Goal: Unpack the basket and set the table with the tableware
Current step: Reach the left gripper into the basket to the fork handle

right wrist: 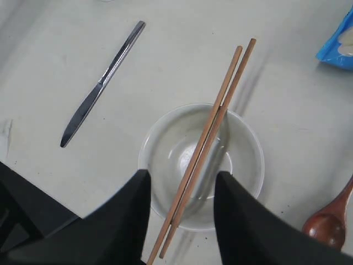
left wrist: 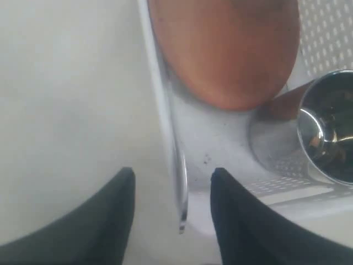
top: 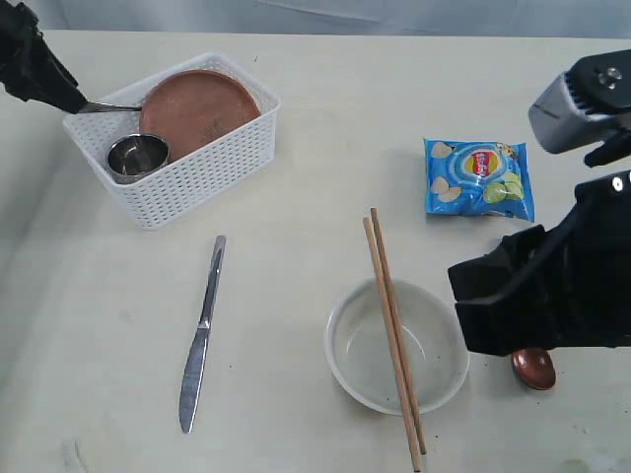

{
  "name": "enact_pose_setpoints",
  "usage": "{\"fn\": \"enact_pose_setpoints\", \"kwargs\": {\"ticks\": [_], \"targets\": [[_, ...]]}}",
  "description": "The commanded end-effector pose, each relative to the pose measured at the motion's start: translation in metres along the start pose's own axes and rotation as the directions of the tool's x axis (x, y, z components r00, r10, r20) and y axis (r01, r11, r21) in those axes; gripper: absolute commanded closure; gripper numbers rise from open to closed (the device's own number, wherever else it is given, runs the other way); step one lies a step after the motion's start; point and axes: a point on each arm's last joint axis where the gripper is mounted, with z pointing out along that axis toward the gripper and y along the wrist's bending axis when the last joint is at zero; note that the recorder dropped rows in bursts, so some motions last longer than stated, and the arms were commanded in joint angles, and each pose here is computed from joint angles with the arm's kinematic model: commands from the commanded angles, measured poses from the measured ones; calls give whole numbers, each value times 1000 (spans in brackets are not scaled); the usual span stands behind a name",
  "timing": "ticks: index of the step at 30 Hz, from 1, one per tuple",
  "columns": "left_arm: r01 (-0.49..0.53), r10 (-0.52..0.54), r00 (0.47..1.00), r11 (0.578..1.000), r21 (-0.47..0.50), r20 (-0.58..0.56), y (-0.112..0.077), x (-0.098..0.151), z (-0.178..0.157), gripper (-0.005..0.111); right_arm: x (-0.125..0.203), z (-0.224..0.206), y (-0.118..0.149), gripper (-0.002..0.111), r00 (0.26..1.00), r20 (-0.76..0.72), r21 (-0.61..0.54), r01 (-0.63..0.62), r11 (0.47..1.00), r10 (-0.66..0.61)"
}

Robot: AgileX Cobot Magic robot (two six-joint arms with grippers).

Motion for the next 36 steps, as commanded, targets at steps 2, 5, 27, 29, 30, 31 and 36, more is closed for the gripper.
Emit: {"fn": "enact_pose_setpoints", "kwargs": {"ticks": [2, 5, 27, 29, 30, 31, 36], "targets": [[4, -4, 1000, 1000, 21, -11, 0, 3, 8, 65, 1, 0, 0, 71, 1000, -1, -5, 1, 1000, -1], [4, -4, 1000, 1000, 22, -4, 0, 3, 8, 65, 1, 0, 0, 71, 1000, -1, -5, 1, 1000, -1], [5, -5, 1000, 998, 59, -10, -3, 3, 8, 107, 1, 0, 0, 71, 1000, -1, -5, 1, 1000, -1], [5, -5, 1000, 998, 68, -12, -4, 3, 8, 107, 1, 0, 0, 71, 1000, -1, -5, 1, 1000, -1], [4, -4, 1000, 997, 72, -12, -4, 3, 8, 107, 1, 0, 0, 71, 1000, -1, -5, 1, 1000, -1], [4, -4, 1000, 997, 74, -12, -4, 3, 8, 107, 1, 0, 0, 71, 1000, -1, -5, 1, 1000, -1], [5, -4, 1000, 997, 79, -13, -5, 3, 8, 107, 1, 0, 0, 71, 1000, -1, -5, 4, 1000, -4]]}}
